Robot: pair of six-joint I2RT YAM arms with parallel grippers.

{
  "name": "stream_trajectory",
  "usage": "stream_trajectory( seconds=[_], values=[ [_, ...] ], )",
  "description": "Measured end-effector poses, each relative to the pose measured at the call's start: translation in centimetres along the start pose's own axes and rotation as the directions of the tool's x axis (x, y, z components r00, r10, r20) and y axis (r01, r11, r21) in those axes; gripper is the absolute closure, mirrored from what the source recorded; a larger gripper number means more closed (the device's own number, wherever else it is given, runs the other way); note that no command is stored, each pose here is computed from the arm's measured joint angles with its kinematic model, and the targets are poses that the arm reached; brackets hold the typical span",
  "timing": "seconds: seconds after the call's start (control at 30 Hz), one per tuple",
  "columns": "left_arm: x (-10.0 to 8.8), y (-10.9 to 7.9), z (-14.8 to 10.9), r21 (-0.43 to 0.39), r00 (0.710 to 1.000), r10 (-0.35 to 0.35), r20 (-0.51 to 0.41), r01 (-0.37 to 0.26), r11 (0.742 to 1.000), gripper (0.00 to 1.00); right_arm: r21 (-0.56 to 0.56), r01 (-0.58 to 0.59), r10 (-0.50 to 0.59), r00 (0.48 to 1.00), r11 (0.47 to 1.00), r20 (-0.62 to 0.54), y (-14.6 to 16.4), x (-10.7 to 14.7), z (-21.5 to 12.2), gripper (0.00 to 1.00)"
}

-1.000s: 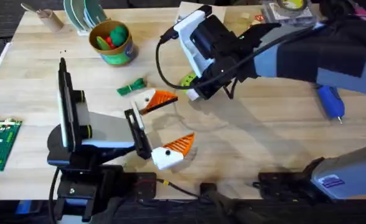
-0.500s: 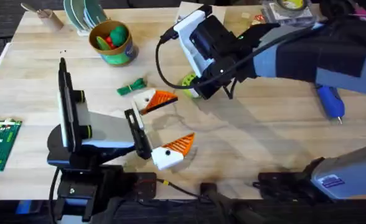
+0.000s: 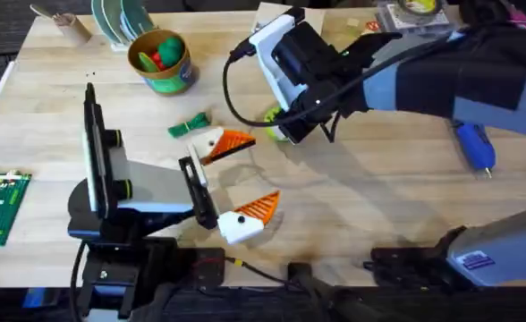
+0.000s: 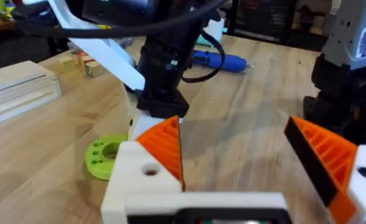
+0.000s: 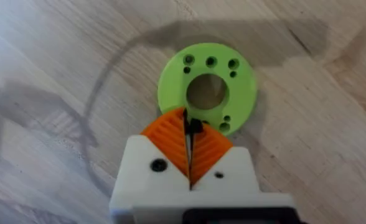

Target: Pick up the gripper from the table and insert it into the empty holder that is missing its gripper. Then pick up a screw, insert it into the mounting hole, and use the screwdriver to tighten it. Finally, clean up the table by picking up the vegetable and placing it into the bucket.

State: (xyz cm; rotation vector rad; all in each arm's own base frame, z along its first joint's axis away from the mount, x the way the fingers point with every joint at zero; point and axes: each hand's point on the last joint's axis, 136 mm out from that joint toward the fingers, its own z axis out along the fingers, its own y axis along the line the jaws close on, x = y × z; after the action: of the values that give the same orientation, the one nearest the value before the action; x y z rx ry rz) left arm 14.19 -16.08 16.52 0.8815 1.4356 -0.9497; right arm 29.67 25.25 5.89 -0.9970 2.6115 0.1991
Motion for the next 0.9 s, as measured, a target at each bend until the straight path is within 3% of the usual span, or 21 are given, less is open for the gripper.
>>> stream_trajectory(
  seconds=[0.3, 0.53, 0.9],
  values=[
    [0.0, 0.0, 0.0, 0.0, 1.0, 0.0, 0.0, 0.0, 1.0, 0.008, 0.003, -0.005, 0.005, 0.999, 1.0, 0.035, -0.3, -1.6, -0.7, 0.994],
    [0.0, 0.0, 0.0, 0.0, 1.0, 0.0, 0.0, 0.0, 1.0, 0.008, 0.013, -0.031, 0.03, 0.999, 0.999, 0.023, -1.3, -1.5, -2.5, 0.994],
    [0.0, 0.0, 0.0, 0.0, 1.0, 0.0, 0.0, 0.0, 1.0, 0.008, 0.065, 0.038, -0.044, 0.994, 0.997, 0.102, -1.5, -6.4, -9.7, 0.994]
  ],
)
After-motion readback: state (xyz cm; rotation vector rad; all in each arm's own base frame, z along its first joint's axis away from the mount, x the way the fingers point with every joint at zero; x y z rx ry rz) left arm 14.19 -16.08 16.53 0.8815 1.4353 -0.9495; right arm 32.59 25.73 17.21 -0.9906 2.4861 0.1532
